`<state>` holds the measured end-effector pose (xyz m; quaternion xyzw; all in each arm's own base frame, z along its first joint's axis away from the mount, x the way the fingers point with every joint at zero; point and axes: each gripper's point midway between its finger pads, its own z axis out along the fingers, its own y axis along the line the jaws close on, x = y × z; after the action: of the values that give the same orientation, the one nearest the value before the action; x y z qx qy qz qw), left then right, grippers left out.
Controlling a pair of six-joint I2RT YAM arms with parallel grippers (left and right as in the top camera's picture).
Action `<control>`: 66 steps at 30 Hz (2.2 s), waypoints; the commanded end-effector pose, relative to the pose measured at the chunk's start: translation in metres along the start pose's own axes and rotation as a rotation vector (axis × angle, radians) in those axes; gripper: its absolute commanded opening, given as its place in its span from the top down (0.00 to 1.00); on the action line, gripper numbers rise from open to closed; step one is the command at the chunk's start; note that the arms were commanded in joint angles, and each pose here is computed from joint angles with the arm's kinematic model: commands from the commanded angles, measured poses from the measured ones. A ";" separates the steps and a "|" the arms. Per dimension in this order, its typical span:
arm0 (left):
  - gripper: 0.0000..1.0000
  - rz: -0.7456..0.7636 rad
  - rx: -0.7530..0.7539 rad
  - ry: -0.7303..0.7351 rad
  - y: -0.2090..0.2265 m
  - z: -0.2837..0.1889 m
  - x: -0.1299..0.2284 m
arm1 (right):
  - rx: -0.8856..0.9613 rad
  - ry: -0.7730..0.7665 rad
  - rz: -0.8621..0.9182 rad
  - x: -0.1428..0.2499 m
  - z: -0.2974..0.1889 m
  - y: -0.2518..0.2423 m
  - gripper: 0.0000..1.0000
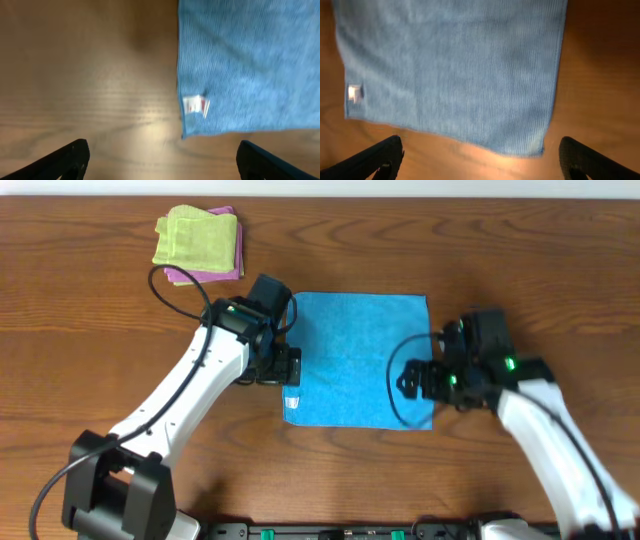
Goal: Fold the cloth
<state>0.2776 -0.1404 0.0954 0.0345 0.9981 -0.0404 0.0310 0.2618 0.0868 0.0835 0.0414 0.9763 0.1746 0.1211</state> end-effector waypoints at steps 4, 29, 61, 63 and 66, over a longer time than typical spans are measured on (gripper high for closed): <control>0.05 0.026 -0.016 0.035 -0.012 0.017 0.040 | -0.112 -0.099 -0.012 0.043 0.002 0.003 0.01; 0.05 0.002 0.015 -0.140 -0.027 0.089 0.039 | 0.014 -0.119 0.144 0.072 0.062 -0.048 0.02; 0.42 -0.147 0.147 0.005 -0.058 0.107 0.064 | 0.006 -0.089 0.150 0.070 0.081 -0.050 0.13; 0.51 -0.147 0.146 0.004 -0.058 0.107 0.064 | 0.006 -0.089 0.150 0.070 0.081 -0.050 0.13; 0.52 -0.147 0.145 0.004 -0.058 0.107 0.063 | 0.006 -0.089 0.150 0.070 0.081 -0.050 0.12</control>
<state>0.2278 -0.2069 0.0001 -0.0321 0.9907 -0.1239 0.0465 0.2476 0.0758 0.0075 0.1061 0.9516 0.1858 0.2208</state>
